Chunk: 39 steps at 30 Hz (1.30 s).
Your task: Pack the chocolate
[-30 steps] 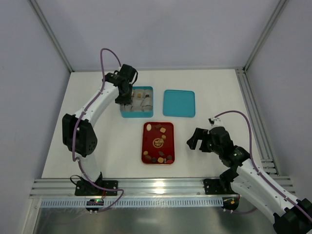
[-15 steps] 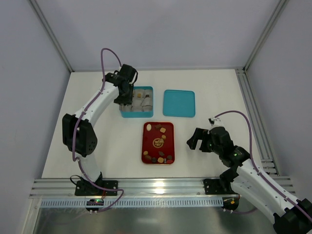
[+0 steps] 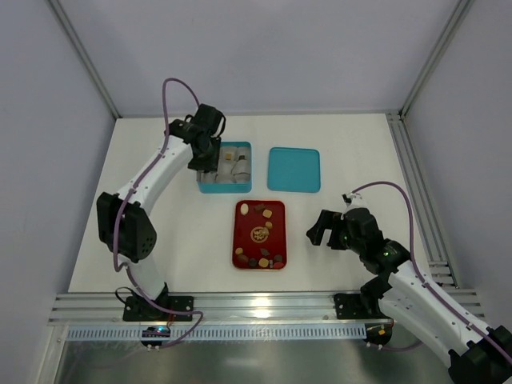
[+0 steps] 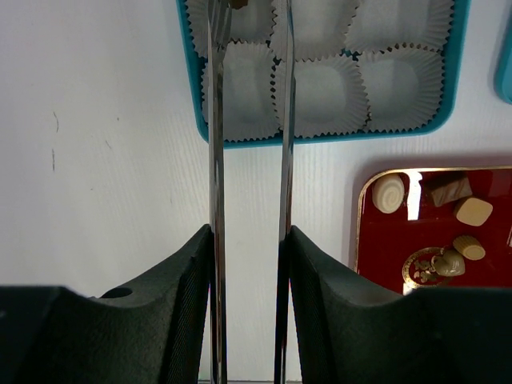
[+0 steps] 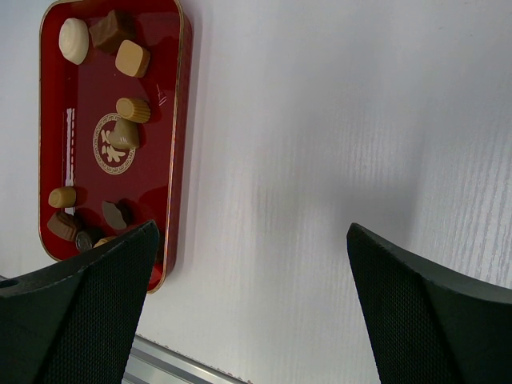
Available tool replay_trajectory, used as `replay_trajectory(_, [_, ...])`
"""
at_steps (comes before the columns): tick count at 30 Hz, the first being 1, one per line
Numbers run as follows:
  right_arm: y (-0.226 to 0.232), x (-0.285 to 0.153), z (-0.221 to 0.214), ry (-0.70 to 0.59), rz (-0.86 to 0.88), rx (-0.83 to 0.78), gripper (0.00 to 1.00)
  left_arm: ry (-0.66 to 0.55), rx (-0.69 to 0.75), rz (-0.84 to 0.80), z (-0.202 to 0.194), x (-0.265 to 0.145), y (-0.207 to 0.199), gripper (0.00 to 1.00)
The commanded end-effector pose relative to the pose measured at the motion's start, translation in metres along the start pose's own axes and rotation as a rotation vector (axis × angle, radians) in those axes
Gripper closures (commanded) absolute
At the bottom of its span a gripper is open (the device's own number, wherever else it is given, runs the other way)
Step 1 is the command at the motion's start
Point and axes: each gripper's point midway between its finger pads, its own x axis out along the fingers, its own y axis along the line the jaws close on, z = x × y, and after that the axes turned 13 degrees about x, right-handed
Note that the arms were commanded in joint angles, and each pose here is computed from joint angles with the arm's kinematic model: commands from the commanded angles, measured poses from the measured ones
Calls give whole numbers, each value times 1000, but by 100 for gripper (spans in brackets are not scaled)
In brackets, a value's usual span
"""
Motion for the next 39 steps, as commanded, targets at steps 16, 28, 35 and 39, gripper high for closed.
replay_trajectory(16, [17, -4, 16, -45, 43, 3, 0, -154, 127, -183, -48, -100, -79, 59])
replay_trajectory(28, [15, -3, 14, -39, 39, 3, 1, -96, 190, -217, -93, -92, -116, 59])
replay_trajectory(35, [14, -2, 13, -40, 38, 5, 0, -71, 204, -190, -99, -82, -119, 59])
replay_trajectory(39, [12, -2, 12, -37, 34, 5, 0, -56, 216, -179, -102, -73, -121, 59])
